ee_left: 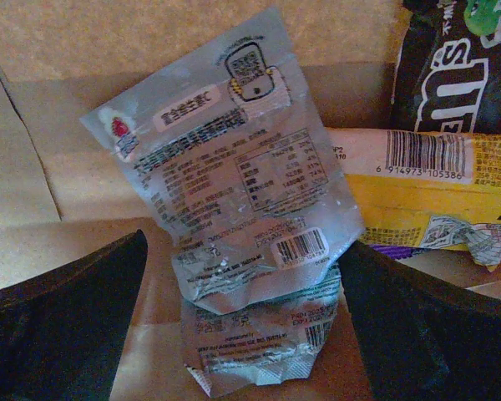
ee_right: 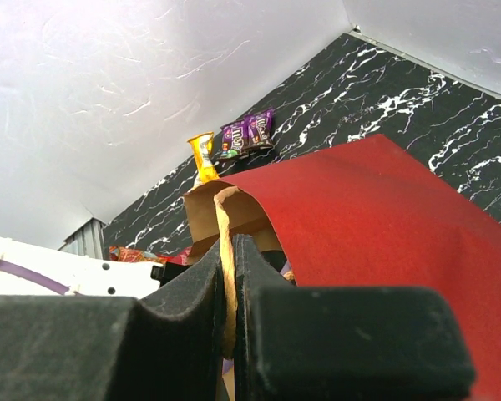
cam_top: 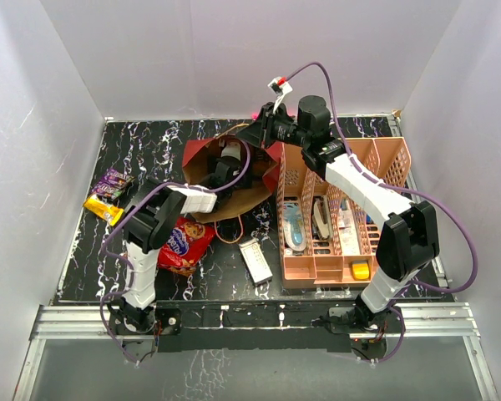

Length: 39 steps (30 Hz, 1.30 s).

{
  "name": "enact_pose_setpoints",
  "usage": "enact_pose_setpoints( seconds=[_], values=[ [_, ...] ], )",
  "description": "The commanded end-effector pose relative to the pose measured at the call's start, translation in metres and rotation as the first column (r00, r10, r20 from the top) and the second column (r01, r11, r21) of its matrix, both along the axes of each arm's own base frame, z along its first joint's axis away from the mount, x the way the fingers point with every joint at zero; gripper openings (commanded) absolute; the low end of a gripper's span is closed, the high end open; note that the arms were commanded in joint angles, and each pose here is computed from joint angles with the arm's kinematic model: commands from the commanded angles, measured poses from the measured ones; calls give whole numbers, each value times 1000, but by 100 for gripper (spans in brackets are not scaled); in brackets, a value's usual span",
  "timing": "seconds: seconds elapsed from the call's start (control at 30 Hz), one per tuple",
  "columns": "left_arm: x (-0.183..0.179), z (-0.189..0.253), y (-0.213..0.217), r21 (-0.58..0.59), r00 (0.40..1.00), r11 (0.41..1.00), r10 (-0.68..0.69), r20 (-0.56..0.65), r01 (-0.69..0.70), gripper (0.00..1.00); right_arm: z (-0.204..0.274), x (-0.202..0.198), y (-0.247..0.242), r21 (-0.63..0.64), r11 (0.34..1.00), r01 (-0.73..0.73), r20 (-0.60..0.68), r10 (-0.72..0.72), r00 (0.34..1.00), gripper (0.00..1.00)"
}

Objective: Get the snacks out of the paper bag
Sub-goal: Take out the snack from the paper bag.

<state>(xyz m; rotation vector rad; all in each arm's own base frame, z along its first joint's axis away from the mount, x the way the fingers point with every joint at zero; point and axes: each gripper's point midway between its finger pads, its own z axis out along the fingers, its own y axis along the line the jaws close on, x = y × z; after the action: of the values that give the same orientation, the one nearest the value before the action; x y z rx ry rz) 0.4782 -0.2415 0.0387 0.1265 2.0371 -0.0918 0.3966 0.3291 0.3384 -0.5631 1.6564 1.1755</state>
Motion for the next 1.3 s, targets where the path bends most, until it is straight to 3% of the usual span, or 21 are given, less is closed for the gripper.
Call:
enact_pose_setpoints(
  seconds=[0.0,0.33,0.67,0.9,1.27],
  values=[
    [21,18,2,39,989,999,-16,146,10,94,36,-2,0,32,999,0,91,-3,996,8],
    [31,27,9,186,971,982,-73,226,30,45,37,-3,-1,24,1000,5,98,-8,995,8],
    [16,54,18,202,968,978,-90,236,42,12,35,-3,-1,17,1000,6,103,-8,995,8],
    [-4,80,14,108,977,990,-107,182,88,0,35,-3,-3,13,1000,17,116,-18,993,8],
    [-37,92,4,15,981,984,-180,73,179,0,39,-3,-3,23,1000,15,124,-18,992,8]
  ],
)
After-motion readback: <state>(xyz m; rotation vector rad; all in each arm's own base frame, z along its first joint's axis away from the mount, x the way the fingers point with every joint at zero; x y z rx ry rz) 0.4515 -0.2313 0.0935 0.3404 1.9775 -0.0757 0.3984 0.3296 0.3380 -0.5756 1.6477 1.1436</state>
